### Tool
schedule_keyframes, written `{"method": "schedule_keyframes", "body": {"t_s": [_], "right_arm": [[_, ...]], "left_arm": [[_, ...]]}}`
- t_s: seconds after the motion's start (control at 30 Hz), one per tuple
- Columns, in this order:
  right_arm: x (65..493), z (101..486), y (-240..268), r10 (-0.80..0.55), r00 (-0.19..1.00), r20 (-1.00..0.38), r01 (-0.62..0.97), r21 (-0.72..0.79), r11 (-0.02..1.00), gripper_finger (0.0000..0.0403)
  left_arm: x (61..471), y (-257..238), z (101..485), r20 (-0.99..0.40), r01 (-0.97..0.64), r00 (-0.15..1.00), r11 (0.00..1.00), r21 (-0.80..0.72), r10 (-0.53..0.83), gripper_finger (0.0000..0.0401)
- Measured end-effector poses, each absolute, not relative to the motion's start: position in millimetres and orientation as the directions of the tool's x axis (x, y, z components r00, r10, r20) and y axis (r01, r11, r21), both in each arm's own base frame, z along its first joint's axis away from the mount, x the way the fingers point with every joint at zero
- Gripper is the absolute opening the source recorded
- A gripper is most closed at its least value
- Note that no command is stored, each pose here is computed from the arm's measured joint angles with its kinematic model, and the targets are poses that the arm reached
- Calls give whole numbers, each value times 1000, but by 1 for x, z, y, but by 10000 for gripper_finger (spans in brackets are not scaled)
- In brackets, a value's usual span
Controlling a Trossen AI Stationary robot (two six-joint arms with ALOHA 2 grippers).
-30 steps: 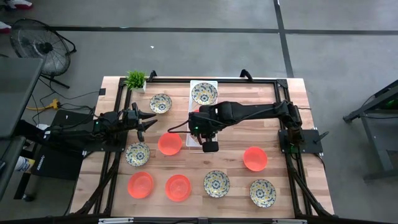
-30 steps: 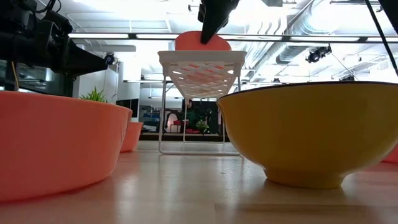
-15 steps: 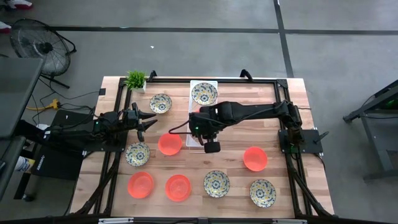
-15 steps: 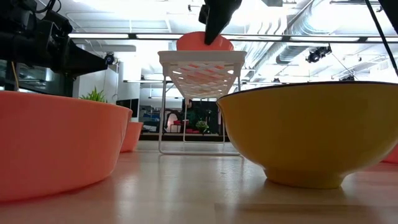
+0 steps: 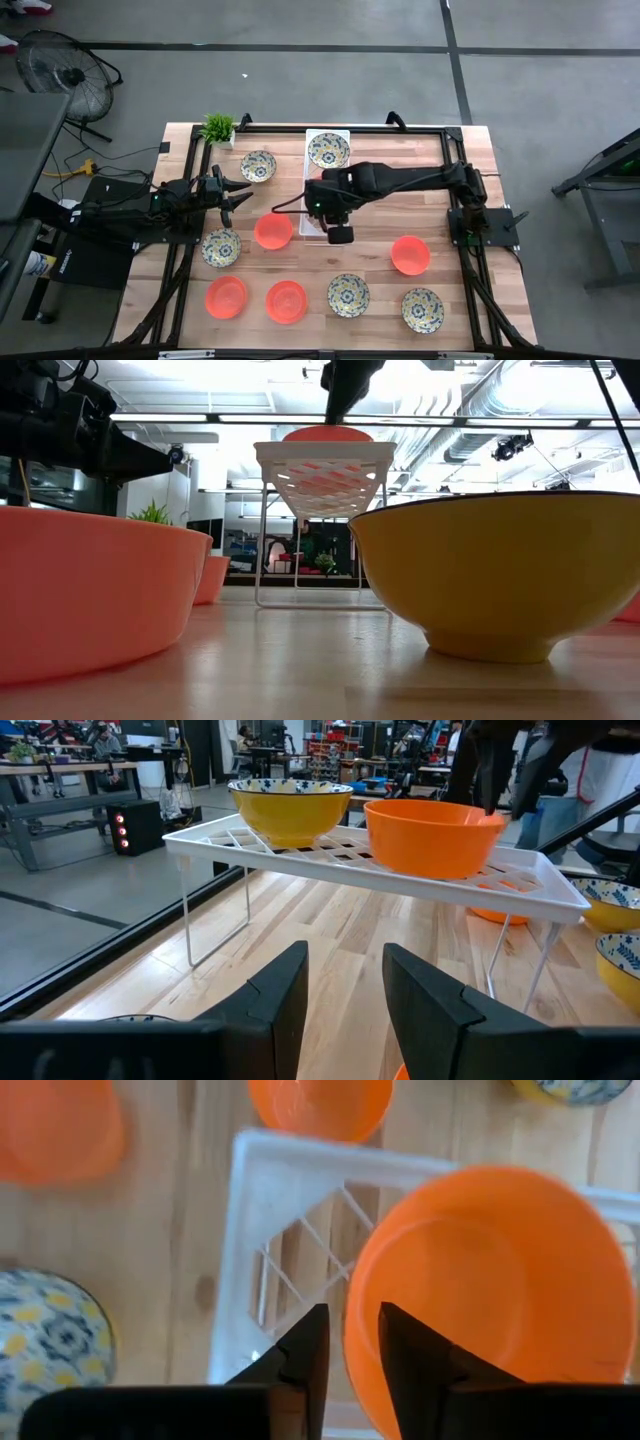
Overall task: Pick & Place Mini bowls
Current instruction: Stack the orange bowl on top of the orange bowl on the shelf
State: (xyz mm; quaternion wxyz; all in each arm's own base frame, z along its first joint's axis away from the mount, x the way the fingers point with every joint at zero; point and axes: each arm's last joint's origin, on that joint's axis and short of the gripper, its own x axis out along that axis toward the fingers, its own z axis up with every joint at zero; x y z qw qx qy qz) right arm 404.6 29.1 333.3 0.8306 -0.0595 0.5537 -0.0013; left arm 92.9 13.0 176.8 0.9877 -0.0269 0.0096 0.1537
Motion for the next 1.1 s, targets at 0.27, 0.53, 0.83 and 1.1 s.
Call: {"method": "schedule_keyframes", "body": {"t_s": [0.27, 0.53, 0.83, 1.1], "right_arm": [[382, 364, 27, -63, 446, -893, 3, -69, 998, 103], [333, 382, 25, -76, 246, -966, 272, -6, 962, 120], [274, 376, 39, -104, 217, -971, 489, 16, 872, 119], [221, 327, 61, -5, 266, -964, 682, 185, 707, 119]], "left_arm": [[93, 13, 177, -27, -304, 953, 951, -50, 303, 129], [93, 13, 177, -27, -304, 952, 951, -50, 303, 129], [93, 13, 177, -27, -302, 953, 952, -50, 301, 129], [93, 13, 177, -27, -300, 954, 953, -50, 299, 129]]}}
